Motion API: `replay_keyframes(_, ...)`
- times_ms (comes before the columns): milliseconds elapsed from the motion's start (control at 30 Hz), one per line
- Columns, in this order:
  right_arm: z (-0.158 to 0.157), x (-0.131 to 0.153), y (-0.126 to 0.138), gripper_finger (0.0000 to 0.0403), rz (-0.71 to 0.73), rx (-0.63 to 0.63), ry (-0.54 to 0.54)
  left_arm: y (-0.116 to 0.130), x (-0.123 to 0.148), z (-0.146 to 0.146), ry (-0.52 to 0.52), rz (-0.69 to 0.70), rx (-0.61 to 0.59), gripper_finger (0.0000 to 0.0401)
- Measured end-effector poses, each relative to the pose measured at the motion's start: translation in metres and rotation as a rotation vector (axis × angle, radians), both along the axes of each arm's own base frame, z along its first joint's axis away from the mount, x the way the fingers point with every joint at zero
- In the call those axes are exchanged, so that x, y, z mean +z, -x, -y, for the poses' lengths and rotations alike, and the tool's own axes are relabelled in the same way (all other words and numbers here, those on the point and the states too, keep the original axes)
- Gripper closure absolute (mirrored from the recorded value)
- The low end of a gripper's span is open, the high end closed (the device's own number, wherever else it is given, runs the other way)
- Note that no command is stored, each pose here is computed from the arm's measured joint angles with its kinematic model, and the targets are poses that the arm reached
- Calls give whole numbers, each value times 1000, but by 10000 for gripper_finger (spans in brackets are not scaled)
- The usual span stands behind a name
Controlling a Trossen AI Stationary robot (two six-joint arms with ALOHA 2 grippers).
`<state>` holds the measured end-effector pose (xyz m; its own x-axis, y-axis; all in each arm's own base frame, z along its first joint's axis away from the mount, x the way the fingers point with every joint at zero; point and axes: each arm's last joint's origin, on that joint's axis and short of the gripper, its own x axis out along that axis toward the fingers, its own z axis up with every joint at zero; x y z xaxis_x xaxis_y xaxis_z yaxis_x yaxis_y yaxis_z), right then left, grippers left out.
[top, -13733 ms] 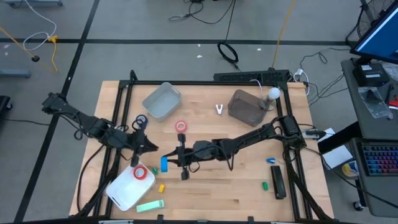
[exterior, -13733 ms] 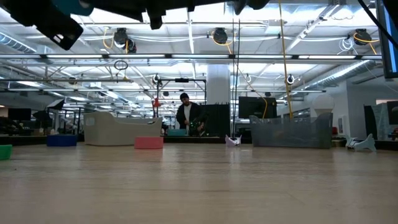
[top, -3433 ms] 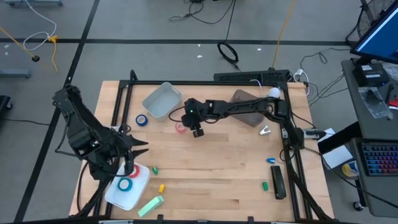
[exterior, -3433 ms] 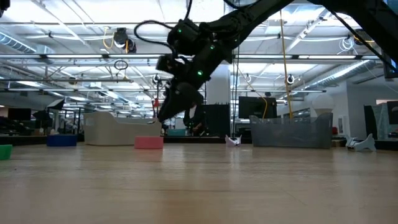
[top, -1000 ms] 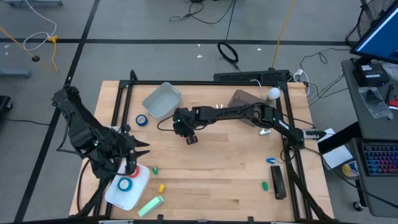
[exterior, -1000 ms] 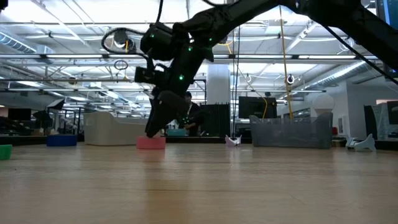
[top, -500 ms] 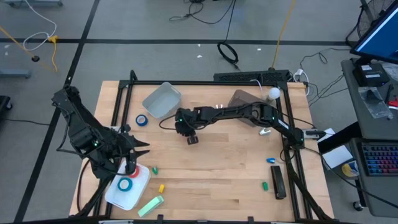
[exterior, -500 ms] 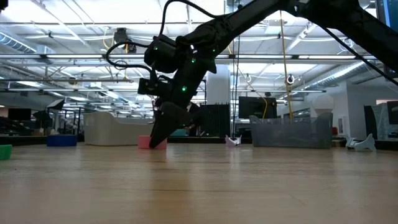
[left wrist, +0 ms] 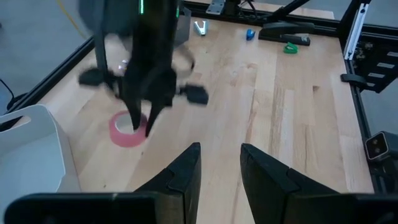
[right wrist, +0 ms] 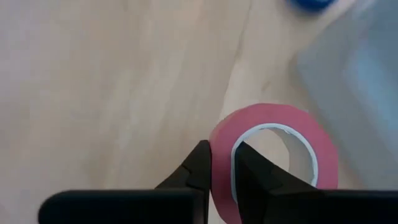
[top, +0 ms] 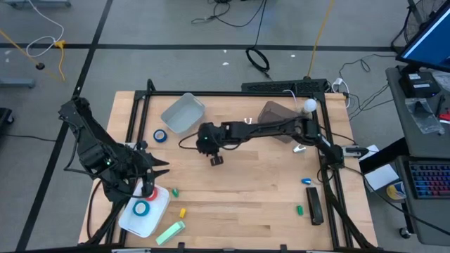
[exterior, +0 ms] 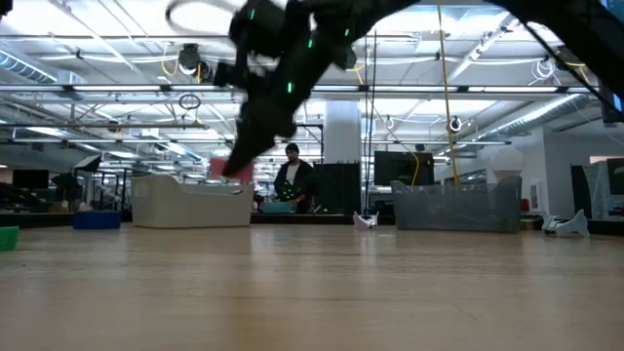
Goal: Pick and place Stapler, Stapler remover, tape
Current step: Put the pink tape into the white bin
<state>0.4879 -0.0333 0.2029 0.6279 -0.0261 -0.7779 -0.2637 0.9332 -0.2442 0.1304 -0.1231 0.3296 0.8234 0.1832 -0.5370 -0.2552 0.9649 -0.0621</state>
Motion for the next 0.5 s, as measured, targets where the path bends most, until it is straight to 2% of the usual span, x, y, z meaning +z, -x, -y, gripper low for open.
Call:
replay_keyframes(133, -14, 35, 7, 370, 90, 75, -73, 0, 0, 0, -5, -9, -14, 288)
replay_keyframes(267, -27, 71, 16, 370, 215, 172, -138, 0, 0, 0, -68, -23, -54, 288)
replay_keyframes(367, -37, 83, 23, 370, 308, 251, -148, 0, -3, 0, -149, -31, -87, 288)
replay_keyframes(500, -53, 81, 36, 370, 407, 325, -100, -2, -18, 1, -243, -26, -95, 288)
